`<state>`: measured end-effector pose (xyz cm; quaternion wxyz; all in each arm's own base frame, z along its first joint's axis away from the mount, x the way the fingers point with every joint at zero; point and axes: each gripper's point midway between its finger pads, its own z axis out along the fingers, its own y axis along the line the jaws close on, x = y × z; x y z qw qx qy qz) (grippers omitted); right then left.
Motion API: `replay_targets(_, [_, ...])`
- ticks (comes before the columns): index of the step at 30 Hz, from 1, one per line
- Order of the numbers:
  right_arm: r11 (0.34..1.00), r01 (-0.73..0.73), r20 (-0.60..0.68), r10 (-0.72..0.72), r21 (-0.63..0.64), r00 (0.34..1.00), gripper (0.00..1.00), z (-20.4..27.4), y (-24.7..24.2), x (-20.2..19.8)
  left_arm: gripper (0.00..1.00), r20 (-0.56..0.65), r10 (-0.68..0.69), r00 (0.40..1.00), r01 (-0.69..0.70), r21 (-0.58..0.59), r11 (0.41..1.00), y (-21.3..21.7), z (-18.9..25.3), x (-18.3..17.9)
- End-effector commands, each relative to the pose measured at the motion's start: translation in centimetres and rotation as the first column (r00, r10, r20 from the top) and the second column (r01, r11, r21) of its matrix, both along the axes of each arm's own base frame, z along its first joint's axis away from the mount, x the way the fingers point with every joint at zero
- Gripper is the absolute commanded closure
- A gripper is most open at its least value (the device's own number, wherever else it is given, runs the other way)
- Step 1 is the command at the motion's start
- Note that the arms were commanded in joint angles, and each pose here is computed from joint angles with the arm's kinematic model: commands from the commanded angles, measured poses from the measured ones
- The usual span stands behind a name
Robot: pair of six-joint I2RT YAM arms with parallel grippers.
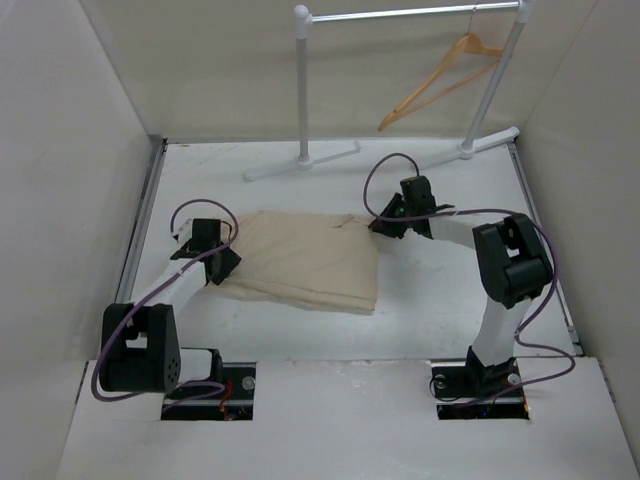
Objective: Place the trousers on the hanger
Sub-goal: Fold the trousers at the center of the board, then pick up the hanger from the clothesline.
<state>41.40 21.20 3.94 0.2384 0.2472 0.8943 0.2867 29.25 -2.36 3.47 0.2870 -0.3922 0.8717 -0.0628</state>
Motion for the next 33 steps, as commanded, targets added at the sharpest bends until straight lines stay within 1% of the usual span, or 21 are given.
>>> replay_targets(1, [1.0,0.002,0.091,-0.004,0.023,0.996,0.73,3.7,0.2,0.9,0.63,0.06,0.002,0.998,-0.001,-0.018,1.0,-0.1,1.7,-0.2])
replay_targets(5, [0.999,-0.029,0.199,0.022,0.031,0.98,0.45,9.2,-0.7,-0.4,0.62,0.123,-0.02,0.992,0.024,-0.032,0.999,-0.9,5.1,-0.1])
replay_targets(6, [0.998,-0.047,0.229,0.039,0.032,0.973,0.4,10.7,-0.9,-1.1,0.62,0.14,-0.028,0.99,0.033,-0.032,0.999,-1.1,5.9,-0.1])
replay_targets(8, [0.997,-0.066,0.277,0.056,0.026,0.959,0.36,13.5,-1.7,-2.2,0.61,0.178,-0.036,0.983,0.042,-0.029,0.999,-1.4,7.6,0.1])
replay_targets(11, [0.998,-0.062,0.365,0.054,0.008,0.929,0.34,18.0,-3.1,-2.8,0.6,0.208,-0.061,0.976,0.069,-0.03,0.997,-2.3,8.8,0.7])
replay_targets(12, [0.999,-0.052,0.408,0.047,0.003,0.912,0.35,20.0,-3.7,-2.6,0.6,0.21,-0.078,0.975,0.087,-0.031,0.996,-2.9,8.9,1.0])
replay_targets(13, [0.999,-0.042,0.461,0.037,0.001,0.887,0.4,22.4,-4.3,-2.0,0.6,0.208,-0.102,0.973,0.11,-0.029,0.993,-3.7,8.9,1.4])
replay_targets(14, [1.0,-0.029,0.509,0.024,0.002,0.86,0.49,24.7,-4.9,-1.3,0.6,0.208,-0.119,0.971,0.127,-0.029,0.991,-4.3,9.0,1.6])
replay_targets(16, [1.0,-0.003,0.573,0.001,0.004,0.82,0.75,28.4,-6.0,0.8,0.61,0.228,-0.163,0.96,0.174,-0.028,0.984,-6.0,9.5,2.4])
replay_targets(17, [1.0,0.009,0.592,-0.013,0.01,0.806,0.81,29.9,-6.5,2.1,0.61,0.25,-0.184,0.951,0.197,-0.028,0.98,-6.9,10.0,2.8])
replay_targets(18, [1.0,0.027,0.608,-0.029,0.012,0.793,0.83,31.0,-6.9,3.3,0.61,0.271,-0.201,0.941,0.216,-0.026,0.976,-7.7,10.4,3.2])
replay_targets(19, [0.999,0.042,0.625,-0.041,0.014,0.779,0.81,32.1,-7.3,4.7,0.61,0.286,-0.218,0.933,0.234,-0.023,0.972,-8.4,10.8,3.4])
replay_targets(20, [0.999,0.046,0.637,-0.042,0.011,0.77,0.76,32.8,-7.3,6.0,0.6,0.295,-0.231,0.927,0.248,-0.019,0.969,-9.0,11.1,3.6])
replay_targets(21, [0.999,0.049,0.645,-0.045,0.012,0.763,0.67,33.3,-7.4,7.2,0.6,0.298,-0.243,0.923,0.26,-0.017,0.966,-9.5,11.2,3.7])
replay_targets(23, [0.998,0.064,0.655,-0.057,0.012,0.754,0.42,34.0,-7.5,9.3,0.6,0.304,-0.263,0.916,0.283,-0.022,0.959,-10.2,11.3,3.9])
replay_targets(24, [0.998,0.062,0.657,-0.055,0.012,0.752,0.36,34.0,-7.4,10.2,0.6,0.304,-0.268,0.914,0.289,-0.026,0.957,-10.4,11.3,3.8])
replay_targets(25, [0.998,0.065,0.659,-0.055,0.01,0.75,0.33,34.0,-7.5,11.2,0.6,0.304,-0.271,0.913,0.293,-0.03,0.955,-10.5,11.2,3.8])
replay_targets(28, [0.997,0.072,0.649,-0.058,0.004,0.759,0.28,33.7,-7.8,13.0,0.59,0.297,-0.275,0.914,0.3,-0.042,0.953,-10.5,10.9,3.8])
replay_targets(33, [0.998,0.057,0.653,-0.037,-0.009,0.757,0.29,33.4,-7.6,15.1,0.59,0.278,-0.278,0.919,0.305,-0.057,0.951,-10.2,10.2,3.9])
